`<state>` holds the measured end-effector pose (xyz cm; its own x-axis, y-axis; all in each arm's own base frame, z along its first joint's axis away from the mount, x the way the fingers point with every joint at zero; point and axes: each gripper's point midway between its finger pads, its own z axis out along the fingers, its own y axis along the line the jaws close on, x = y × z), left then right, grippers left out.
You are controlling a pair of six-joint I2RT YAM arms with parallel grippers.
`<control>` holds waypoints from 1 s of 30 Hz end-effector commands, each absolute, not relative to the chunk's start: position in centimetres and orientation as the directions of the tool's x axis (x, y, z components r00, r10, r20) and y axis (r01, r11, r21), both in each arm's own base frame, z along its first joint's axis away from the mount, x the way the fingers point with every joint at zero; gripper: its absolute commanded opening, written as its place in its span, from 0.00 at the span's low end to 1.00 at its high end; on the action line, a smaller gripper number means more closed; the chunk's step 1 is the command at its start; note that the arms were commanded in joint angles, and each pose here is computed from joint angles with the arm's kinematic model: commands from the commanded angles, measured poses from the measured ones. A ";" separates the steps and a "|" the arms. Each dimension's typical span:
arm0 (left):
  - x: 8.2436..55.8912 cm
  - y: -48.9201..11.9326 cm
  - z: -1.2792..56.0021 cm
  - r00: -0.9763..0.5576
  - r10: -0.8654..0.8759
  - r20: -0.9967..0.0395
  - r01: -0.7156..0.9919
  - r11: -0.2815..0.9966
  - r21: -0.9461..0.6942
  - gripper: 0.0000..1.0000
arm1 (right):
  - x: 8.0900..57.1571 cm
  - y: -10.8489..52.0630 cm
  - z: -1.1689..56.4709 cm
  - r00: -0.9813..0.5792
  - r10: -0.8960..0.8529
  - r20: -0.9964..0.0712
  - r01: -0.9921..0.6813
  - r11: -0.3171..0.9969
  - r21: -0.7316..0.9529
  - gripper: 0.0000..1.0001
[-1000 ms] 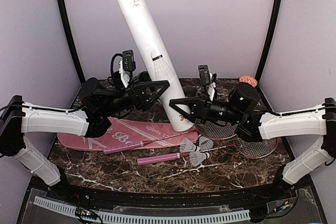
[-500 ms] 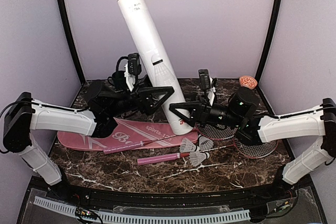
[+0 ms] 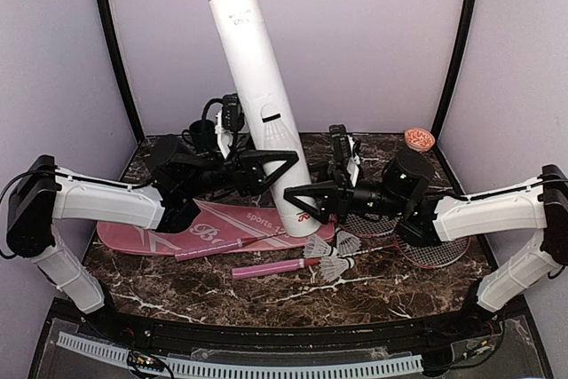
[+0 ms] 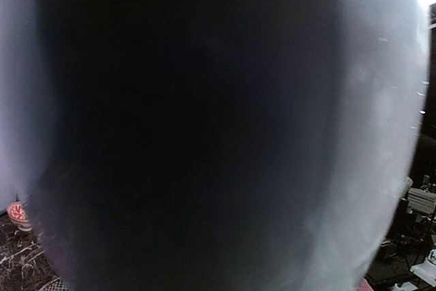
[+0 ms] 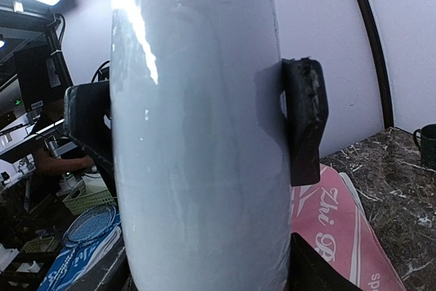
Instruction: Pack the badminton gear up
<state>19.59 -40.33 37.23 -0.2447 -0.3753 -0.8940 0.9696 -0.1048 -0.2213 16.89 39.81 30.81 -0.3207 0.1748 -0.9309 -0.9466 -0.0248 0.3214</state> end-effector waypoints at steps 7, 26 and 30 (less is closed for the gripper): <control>18.8 -39.5 37.5 -0.188 -0.376 -0.908 0.982 -0.062 -0.178 0.54 | 16.2 39.9 32.3 -0.282 0.200 -0.938 -0.959 -0.060 0.276 0.85; 20.7 -28.7 23.5 -0.141 0.291 -0.946 0.846 0.532 0.038 0.53 | 21.6 28.0 35.6 -0.181 -0.095 -0.979 -0.839 0.535 0.103 1.00; 21.1 -26.1 21.4 -0.230 0.385 -0.894 0.789 0.612 0.060 0.51 | 22.2 26.5 35.8 -0.193 -0.185 -0.964 -0.797 0.602 0.044 1.00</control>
